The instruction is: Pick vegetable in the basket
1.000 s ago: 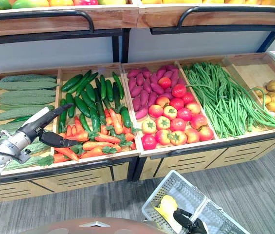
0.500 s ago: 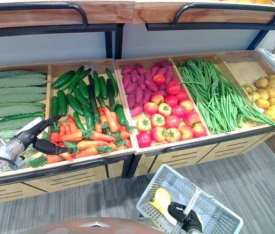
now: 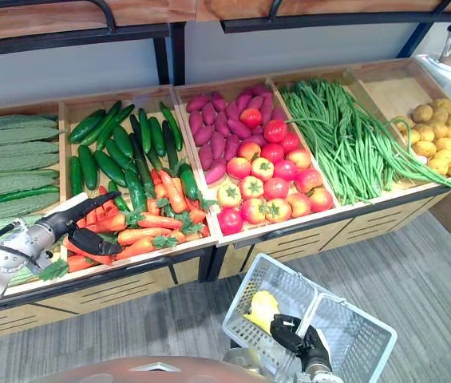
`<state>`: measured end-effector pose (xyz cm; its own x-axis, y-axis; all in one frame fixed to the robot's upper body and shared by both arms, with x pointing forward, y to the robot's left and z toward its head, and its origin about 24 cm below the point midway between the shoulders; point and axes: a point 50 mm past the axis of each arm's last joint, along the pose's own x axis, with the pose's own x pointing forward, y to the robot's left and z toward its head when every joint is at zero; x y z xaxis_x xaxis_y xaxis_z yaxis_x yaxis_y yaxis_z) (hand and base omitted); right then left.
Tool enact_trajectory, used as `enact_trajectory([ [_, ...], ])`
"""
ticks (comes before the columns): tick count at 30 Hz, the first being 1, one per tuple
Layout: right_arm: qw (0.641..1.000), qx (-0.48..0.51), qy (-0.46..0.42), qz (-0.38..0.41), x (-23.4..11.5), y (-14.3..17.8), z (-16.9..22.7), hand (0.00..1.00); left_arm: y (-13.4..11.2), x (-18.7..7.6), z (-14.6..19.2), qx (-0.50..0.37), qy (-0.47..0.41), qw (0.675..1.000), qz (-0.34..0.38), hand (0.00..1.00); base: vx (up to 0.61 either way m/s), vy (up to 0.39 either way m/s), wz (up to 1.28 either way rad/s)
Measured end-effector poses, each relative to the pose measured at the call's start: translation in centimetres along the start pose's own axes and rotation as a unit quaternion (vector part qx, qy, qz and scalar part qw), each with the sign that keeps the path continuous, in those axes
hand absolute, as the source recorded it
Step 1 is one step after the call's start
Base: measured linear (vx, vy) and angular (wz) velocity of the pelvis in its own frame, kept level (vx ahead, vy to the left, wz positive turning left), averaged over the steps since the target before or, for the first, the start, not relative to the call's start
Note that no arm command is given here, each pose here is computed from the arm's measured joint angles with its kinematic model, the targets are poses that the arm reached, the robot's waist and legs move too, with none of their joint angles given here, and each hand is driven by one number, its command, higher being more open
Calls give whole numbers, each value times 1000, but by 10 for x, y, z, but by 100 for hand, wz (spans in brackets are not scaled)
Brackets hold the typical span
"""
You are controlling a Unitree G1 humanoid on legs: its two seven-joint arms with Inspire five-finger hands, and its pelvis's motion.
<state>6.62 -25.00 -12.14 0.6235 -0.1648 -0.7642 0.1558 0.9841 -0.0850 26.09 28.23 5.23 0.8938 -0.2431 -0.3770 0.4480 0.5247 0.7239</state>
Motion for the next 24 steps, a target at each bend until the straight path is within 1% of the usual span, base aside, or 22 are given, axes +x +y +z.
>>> enact_trajectory([
  [5, 999, -16, -30, 10, -1, 7, 13, 0, 2, -1, 4, 24, -4, 1000, -15, 100, -57, -39, -12],
  [8, 999, -21, -39, 14, -6, 12, 15, 0, -4, 0, 4, 41, -1, 999, -32, 100, -23, -36, -4],
  [12, 998, -32, -49, 18, -6, 18, 20, 0, -3, 1, 6, 49, -6, 998, -35, 100, -7, -23, -2],
  [24, 996, -63, -62, 23, -6, 20, 29, 0, -6, 0, 6, 78, -8, 996, -48, 100, -15, -16, 0],
])
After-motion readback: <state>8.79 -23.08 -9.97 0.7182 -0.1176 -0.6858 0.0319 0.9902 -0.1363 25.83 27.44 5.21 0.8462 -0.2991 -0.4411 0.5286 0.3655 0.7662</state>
